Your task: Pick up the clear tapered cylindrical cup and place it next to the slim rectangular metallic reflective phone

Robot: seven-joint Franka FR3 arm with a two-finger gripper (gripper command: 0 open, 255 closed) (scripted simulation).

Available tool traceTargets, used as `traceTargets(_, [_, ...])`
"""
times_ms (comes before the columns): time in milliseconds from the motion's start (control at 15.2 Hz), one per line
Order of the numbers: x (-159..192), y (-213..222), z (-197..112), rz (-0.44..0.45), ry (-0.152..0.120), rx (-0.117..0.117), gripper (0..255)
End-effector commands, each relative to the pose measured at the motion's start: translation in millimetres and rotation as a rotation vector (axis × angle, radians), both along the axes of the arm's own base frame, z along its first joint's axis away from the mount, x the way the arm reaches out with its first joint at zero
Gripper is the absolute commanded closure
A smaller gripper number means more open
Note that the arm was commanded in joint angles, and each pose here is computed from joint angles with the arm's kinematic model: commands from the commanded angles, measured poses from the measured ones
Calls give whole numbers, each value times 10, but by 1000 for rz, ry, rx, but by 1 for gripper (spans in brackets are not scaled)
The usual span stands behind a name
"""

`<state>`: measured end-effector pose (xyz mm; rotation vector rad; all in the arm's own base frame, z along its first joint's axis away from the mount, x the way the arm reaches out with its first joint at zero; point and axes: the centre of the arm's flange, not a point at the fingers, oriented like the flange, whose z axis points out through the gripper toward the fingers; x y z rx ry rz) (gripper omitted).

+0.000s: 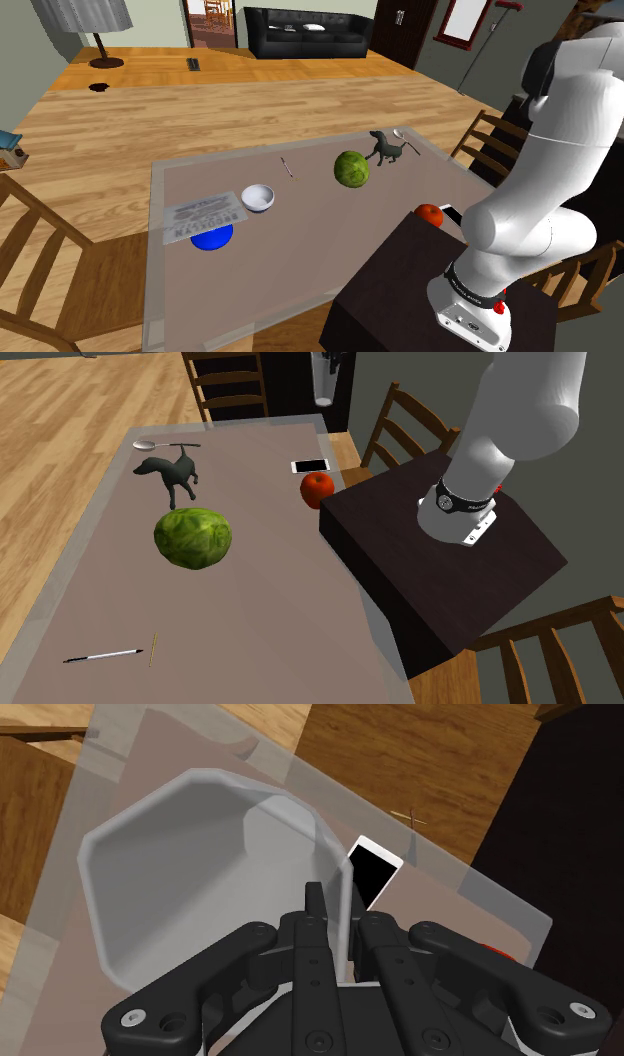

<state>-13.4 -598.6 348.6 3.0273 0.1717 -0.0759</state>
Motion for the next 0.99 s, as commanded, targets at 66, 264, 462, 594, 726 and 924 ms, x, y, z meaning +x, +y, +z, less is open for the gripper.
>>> traceTargets(66, [-10,4,-157,0,0,-1,255])
traceTargets(264, [-10,4,-315,0,0,-1,255])
traceTargets(462, [-10,4,-474,0,0,-1,255])
traceTargets(594, [-10,4,-579,0,0,-1,255])
traceTargets(726, [-10,4,-685,0,0,-1,255])
traceTargets(924, [-10,4,-843,0,0,-1,255])
